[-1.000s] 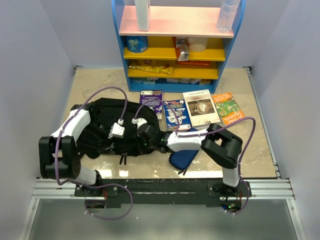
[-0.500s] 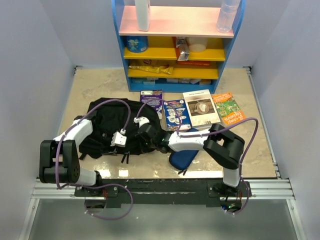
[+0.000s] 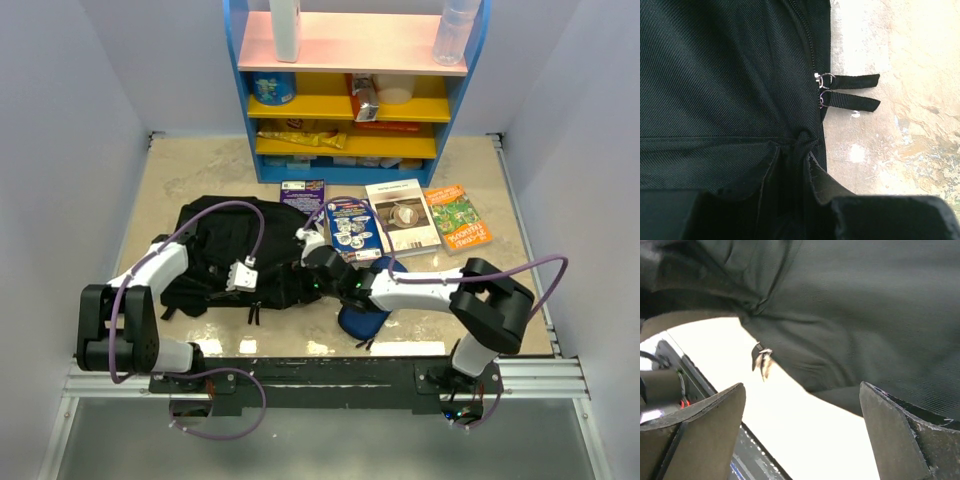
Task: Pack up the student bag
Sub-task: Unzip the student bag at the center of the board.
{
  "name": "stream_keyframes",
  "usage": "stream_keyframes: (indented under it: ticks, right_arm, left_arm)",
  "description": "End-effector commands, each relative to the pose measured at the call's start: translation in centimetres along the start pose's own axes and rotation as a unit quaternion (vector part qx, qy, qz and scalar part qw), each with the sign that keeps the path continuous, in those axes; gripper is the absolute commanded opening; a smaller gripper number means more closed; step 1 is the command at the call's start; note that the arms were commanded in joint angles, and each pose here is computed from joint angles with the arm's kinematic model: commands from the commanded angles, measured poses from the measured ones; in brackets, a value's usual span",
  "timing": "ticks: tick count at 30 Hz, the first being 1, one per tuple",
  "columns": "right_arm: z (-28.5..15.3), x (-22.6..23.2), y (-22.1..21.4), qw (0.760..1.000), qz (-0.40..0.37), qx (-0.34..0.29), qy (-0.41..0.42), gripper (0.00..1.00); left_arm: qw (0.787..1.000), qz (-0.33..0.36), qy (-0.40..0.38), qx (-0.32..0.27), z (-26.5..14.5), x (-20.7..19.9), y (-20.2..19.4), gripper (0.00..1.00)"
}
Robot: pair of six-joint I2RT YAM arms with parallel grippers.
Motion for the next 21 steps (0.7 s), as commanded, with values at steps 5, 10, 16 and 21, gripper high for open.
stream_keyframes:
  ticks: [5,10,16,21]
  right_arm:
    - [-1.3,0.8,0.8,0.999,0.003,-0.035,-0.011,0.98]
    - [-1.1,6.1,0.2,0.998,-0.055,-0.018,0.000,0.60]
    - [1.0,6.1,-2.5,0.998,-0.061,0.028,-0.006,0.44]
    - [1.9,4.7,-4.3,0.997,-0.057,0.052,-0.017,0.43]
  left_arm:
    - [1.000,0.013,0.008,-0.012,0.3,1.3,0.7,0.17]
    - [1.000,0.011,0.007,-0.019,0.3,1.7,1.1,0.17]
    - [1.000,0.013,0.001,-0.021,0.2,2.2,1.4,0.17]
    - [0.999,0.007,-0.003,-0.031,0.1,2.2,1.7,0.16]
Point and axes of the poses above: each gripper's point midway between its finger pads, its own z axis out along the fingers, its own x axis along the line the jaws close on, y = z × x, the point moved 3 cm from there along -z, back along the fingers, and after that the axes turned 5 degrees about z, right-handed, at the moved point
